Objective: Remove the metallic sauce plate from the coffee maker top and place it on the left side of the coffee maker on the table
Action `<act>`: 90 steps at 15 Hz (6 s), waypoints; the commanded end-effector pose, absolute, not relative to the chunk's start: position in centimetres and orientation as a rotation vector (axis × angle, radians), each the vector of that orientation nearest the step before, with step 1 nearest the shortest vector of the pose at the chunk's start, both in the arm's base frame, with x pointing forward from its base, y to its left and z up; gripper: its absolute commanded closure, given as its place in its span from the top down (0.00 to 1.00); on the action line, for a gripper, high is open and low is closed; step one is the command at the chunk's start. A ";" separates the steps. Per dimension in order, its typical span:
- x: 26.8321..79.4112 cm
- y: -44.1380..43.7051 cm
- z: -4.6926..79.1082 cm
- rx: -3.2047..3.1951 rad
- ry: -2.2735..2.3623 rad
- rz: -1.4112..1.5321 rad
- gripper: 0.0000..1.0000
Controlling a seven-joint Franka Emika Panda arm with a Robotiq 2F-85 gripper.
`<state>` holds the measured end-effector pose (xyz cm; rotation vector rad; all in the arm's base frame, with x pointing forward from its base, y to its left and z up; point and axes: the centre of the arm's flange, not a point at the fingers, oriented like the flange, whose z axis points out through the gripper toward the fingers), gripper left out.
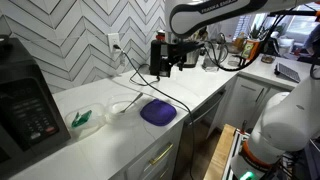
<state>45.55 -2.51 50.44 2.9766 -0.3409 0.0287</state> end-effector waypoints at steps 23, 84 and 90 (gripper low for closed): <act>49.7 -17.2 60.5 2.743 -1.372 0.295 1.00; 57.7 -22.7 60.6 1.681 -2.735 1.210 0.00; 55.4 -22.2 65.0 1.810 -2.698 1.323 0.01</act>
